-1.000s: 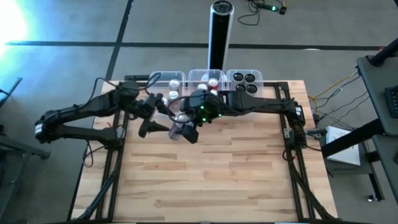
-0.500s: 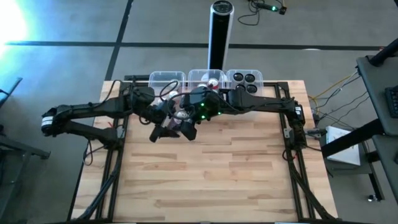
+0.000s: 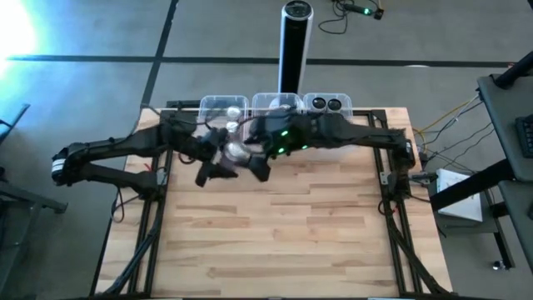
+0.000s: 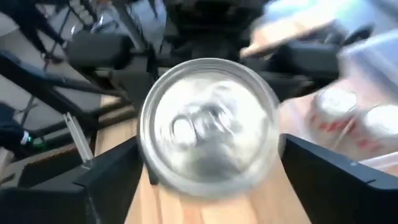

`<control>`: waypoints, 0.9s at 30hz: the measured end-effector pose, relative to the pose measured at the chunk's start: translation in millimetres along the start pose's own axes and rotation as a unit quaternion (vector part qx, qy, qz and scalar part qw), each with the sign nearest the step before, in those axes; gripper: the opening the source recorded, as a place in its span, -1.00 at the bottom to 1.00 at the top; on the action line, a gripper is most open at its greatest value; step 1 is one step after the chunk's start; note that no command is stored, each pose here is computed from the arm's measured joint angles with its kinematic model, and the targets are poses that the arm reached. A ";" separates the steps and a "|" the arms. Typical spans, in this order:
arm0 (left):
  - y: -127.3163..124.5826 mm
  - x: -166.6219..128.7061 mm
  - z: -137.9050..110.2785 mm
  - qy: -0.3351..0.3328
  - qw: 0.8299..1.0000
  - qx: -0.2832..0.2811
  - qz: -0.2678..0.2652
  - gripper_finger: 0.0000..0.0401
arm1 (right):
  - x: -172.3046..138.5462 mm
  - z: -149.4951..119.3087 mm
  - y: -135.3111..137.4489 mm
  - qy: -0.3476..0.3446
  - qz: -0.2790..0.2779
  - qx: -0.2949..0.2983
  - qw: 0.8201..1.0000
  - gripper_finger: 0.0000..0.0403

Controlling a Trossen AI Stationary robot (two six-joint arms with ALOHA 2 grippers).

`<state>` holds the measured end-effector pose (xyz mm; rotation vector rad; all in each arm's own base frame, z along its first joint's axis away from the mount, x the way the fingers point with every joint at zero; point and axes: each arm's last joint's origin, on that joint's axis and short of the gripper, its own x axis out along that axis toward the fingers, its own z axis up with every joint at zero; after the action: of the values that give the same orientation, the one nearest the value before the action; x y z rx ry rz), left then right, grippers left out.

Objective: Sort soda cans
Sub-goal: Put the white soda can into the left transparent bin

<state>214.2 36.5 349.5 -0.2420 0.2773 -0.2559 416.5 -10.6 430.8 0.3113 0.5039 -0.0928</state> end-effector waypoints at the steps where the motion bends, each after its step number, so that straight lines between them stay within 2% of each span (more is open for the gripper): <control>1: -3.0 -6.1 4.4 -0.010 1.000 0.006 0.002 0.37 | -9.2 3.6 0.8 -0.007 -0.010 -0.007 1.000 0.84; 5: -15.4 -28.8 28.7 -0.091 0.995 0.038 0.034 0.37 | -32.3 15.1 6.6 -0.054 -0.036 -0.024 0.998 0.86; 8: -23.0 -40.6 44.9 -0.173 0.983 0.051 0.039 0.37 | -33.4 18.9 9.0 -0.076 -0.033 -0.020 0.996 0.86; 11: -27.2 -45.7 54.0 -0.222 0.973 0.051 0.025 0.37 | -25.2 20.6 10.1 -0.091 -0.025 -0.010 0.996 0.86; 18: -22.1 -35.4 59.0 -0.247 0.968 0.037 0.025 0.37 | -0.2 22.6 20.6 -0.128 0.032 -0.028 0.991 0.86; 24: -10.9 -12.3 59.8 -0.251 0.968 -0.003 0.010 0.37 | 8.9 19.6 19.2 -0.120 0.031 -0.024 0.992 0.86; 27: -8.5 -5.2 60.4 -0.258 0.966 -0.006 0.006 0.37 | 12.0 17.4 18.6 -0.113 0.027 -0.013 0.993 0.85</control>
<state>225.6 42.0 409.4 -0.3104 -0.2360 -0.1704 438.0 1.5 444.4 0.2836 0.2726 -0.0682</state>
